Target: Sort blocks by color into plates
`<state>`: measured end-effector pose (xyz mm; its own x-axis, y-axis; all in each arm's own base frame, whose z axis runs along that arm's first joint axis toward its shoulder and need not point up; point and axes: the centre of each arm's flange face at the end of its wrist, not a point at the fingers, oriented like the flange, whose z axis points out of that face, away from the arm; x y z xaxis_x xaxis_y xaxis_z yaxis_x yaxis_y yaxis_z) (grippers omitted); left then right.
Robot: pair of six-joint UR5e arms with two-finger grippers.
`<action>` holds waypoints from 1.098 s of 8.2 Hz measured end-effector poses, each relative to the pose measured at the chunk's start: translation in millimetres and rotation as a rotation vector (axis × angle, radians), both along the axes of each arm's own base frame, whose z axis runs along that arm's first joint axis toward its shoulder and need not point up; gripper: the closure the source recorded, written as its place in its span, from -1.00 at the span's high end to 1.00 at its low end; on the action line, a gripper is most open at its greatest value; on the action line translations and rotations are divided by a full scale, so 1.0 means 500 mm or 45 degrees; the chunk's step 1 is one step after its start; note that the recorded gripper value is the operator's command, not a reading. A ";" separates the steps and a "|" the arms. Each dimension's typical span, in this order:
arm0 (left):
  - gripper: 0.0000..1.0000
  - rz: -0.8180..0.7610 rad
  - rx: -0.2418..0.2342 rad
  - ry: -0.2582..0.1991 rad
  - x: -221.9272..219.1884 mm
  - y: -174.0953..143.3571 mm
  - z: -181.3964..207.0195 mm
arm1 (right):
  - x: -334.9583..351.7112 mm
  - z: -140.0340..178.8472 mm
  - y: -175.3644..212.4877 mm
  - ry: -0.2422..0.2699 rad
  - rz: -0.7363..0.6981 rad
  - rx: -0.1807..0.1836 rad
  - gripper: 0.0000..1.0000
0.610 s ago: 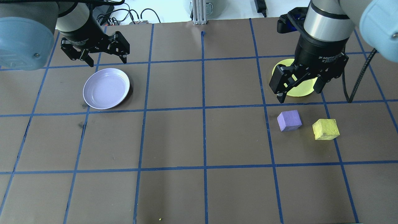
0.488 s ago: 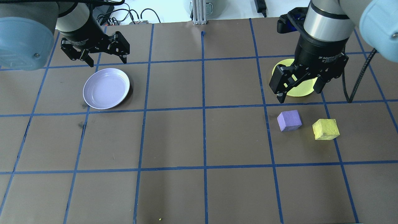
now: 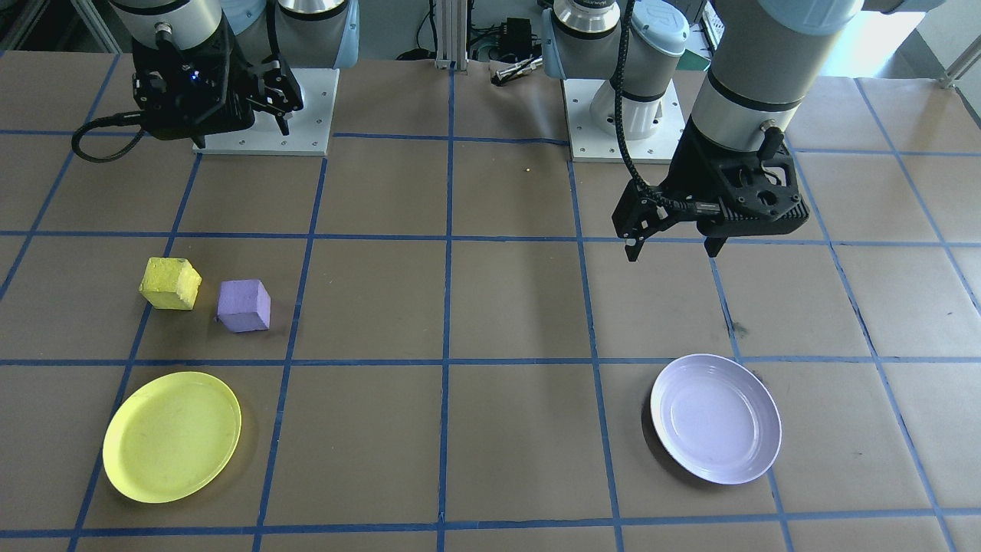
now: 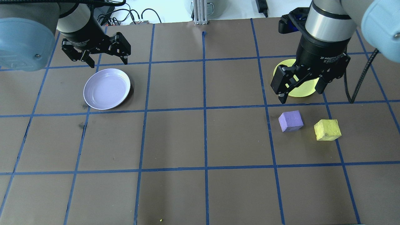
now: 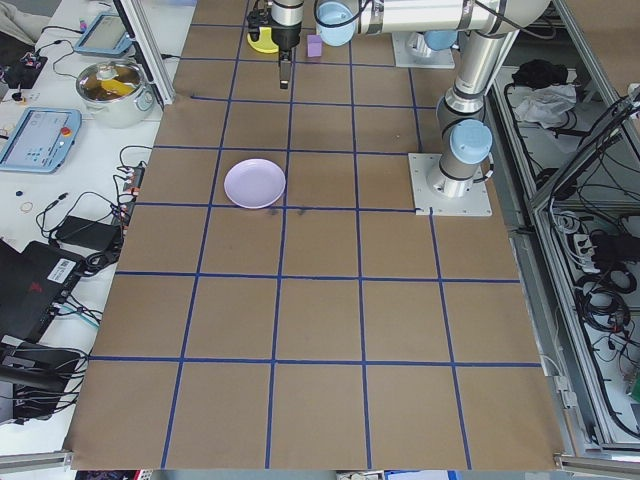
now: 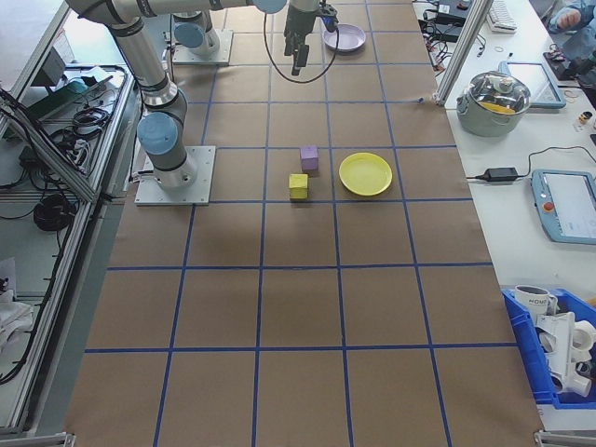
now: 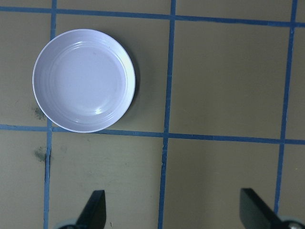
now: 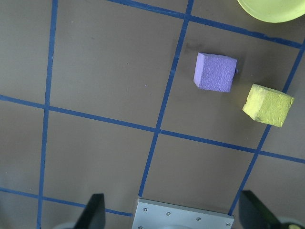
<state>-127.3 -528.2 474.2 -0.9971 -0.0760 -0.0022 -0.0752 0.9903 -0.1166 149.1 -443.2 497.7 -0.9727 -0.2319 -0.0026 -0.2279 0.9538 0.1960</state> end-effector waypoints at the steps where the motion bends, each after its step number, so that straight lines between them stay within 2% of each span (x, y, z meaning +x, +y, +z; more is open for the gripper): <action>1: 1.00 0.001 0.000 0.000 0.000 0.000 -0.001 | 0.000 -0.002 -0.001 -0.001 0.004 0.001 1.00; 6: 1.00 0.018 -0.015 0.002 0.000 0.006 0.010 | -0.005 -0.025 -0.004 0.005 0.010 0.022 1.00; 8: 1.00 0.022 -0.025 0.003 0.000 0.009 0.017 | -0.057 -0.065 -0.013 0.094 0.012 0.043 1.00; 9: 1.00 0.022 -0.037 0.003 0.000 0.006 0.017 | -0.094 -0.113 -0.017 0.129 0.027 0.041 1.00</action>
